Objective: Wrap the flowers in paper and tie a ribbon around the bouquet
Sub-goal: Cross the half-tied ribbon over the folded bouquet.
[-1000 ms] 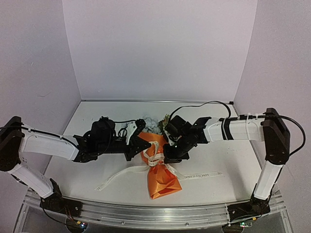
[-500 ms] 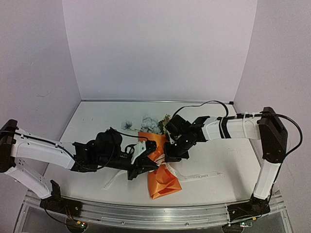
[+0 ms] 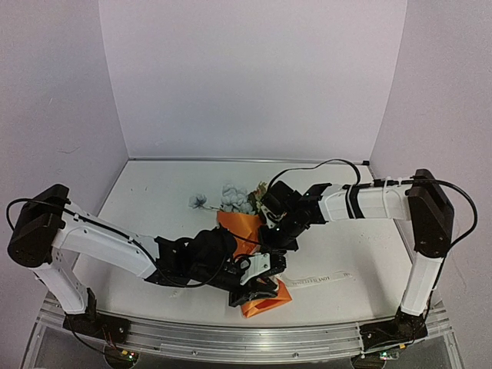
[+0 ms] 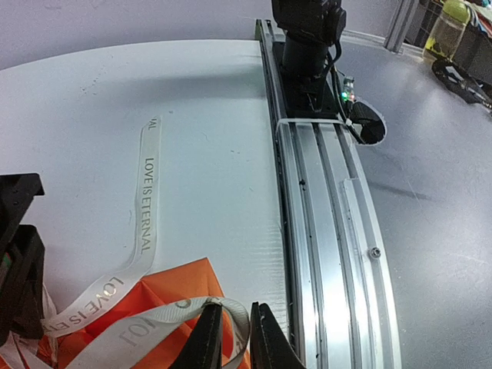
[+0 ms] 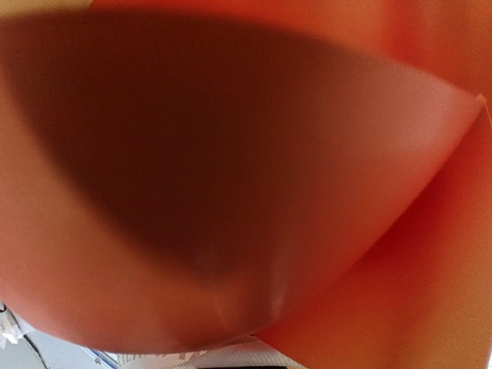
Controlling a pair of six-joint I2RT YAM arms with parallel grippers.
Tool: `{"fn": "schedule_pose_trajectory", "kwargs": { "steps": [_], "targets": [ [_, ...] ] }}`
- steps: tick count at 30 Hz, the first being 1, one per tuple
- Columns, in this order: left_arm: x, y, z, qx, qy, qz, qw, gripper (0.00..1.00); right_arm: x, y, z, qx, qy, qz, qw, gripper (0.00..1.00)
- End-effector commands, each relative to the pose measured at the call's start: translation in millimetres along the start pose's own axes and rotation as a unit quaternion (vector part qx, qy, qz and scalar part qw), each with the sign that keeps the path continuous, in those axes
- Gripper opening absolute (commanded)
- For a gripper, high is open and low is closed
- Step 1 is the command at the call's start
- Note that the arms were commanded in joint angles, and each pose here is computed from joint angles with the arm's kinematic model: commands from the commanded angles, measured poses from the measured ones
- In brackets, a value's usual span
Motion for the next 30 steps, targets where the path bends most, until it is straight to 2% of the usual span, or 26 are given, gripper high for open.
{"fn": "schedule_pose_trajectory", "kwargs": {
  "steps": [1,3,8,12,15,17,21,30],
  "targets": [
    [-33,8,-12,-0.047,-0.066,0.007,0.997,0.35,-5,5,-8,-0.014,-0.008,-0.026,1.000,0.00],
    [-38,10,-21,-0.064,-0.080,0.009,0.995,0.41,-4,6,-9,-0.016,-0.010,-0.031,0.999,0.00],
    [-45,12,-41,-0.077,-0.109,-0.006,0.991,0.51,-5,9,-12,-0.024,-0.011,-0.038,0.999,0.00],
    [-44,16,-52,-0.093,-0.116,-0.019,0.989,0.54,-3,8,-13,-0.023,-0.010,-0.041,0.999,0.00],
    [-44,38,-65,-0.139,-0.128,-0.051,0.981,0.50,-2,7,-15,-0.023,-0.012,-0.044,0.999,0.00],
    [-43,58,-72,-0.170,-0.125,-0.070,0.975,0.44,-1,7,-16,-0.024,-0.016,-0.045,0.999,0.00],
    [-30,93,-70,-0.205,-0.079,-0.108,0.970,0.34,-2,8,-18,-0.030,-0.024,-0.042,0.998,0.00],
    [-15,110,-45,-0.205,-0.006,-0.102,0.973,0.30,-2,8,-23,-0.034,-0.040,-0.039,0.998,0.00]
  ]
}}
Point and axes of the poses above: each gripper's point midway between its finger pads, its own z axis out along the fingers, its own y axis along the line the jaws close on, x = y × z, the point moved 4 cm from there along -z, back along the fingers, and after that the axes turned 9 degrees about -z, right-handed, at the moved point
